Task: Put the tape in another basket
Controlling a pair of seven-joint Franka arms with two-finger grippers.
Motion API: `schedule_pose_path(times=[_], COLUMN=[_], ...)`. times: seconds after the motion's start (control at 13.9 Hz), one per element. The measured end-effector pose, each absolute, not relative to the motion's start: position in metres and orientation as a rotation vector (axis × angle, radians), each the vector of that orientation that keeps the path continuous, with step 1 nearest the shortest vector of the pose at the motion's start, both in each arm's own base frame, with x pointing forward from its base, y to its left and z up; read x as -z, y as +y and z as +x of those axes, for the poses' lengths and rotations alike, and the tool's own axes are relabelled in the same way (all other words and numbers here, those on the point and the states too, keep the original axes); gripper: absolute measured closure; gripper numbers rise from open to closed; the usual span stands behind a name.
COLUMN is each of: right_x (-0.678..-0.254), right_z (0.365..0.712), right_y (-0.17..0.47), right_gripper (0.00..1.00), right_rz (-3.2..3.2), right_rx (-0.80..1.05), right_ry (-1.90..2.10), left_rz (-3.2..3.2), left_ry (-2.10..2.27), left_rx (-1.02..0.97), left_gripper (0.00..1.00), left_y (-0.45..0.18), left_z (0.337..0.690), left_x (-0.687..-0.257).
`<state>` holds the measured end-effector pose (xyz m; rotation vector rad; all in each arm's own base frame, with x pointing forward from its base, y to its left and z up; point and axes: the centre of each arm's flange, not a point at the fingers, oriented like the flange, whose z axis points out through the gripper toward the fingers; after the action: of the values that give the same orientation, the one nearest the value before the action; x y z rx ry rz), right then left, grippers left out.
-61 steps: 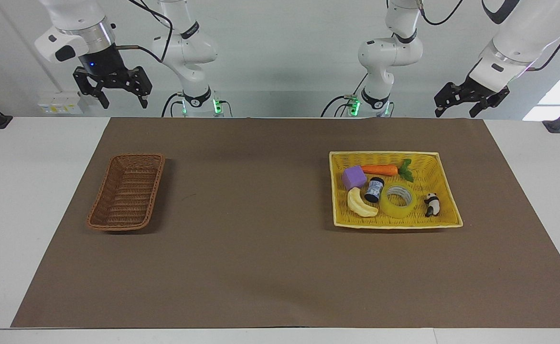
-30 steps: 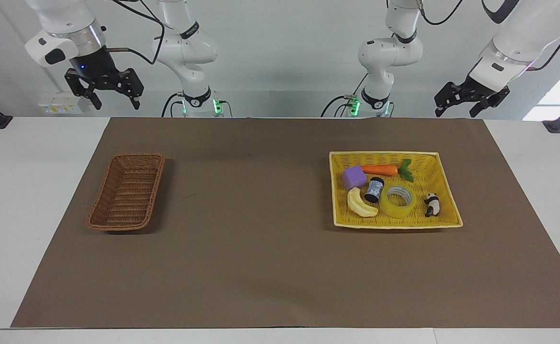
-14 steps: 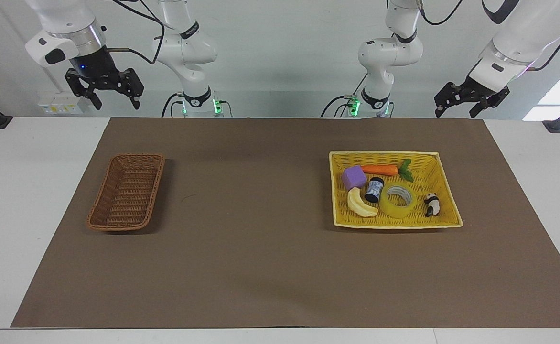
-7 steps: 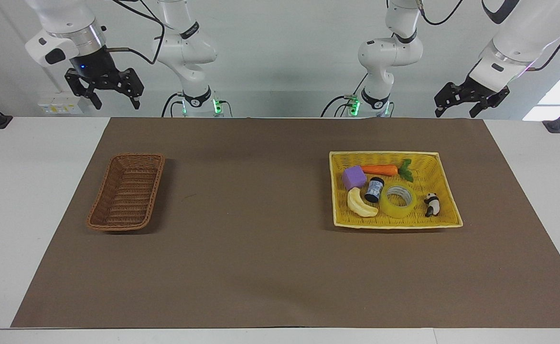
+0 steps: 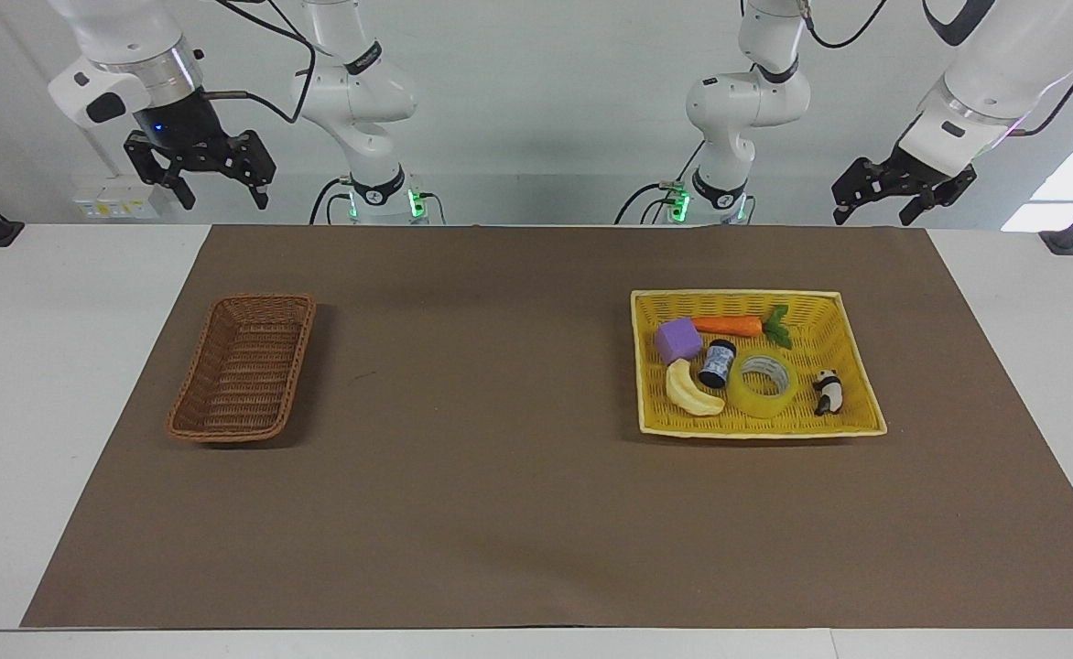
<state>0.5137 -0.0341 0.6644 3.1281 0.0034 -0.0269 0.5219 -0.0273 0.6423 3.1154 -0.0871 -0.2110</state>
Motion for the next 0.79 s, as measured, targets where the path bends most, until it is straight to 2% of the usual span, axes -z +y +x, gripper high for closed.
schedule_pose_path(times=[0.79], right_x=[-0.6644], right_z=[0.5136], right_y=[-0.0341], right_gripper=[0.00], right_rz=[3.128], right_rx=[0.027], right_ry=[0.003], left_rz=[3.117], left_ry=[-0.085], left_rx=[0.205], left_gripper=[0.00], left_y=[-0.0272], left_z=[0.5223], left_x=[-0.6334])
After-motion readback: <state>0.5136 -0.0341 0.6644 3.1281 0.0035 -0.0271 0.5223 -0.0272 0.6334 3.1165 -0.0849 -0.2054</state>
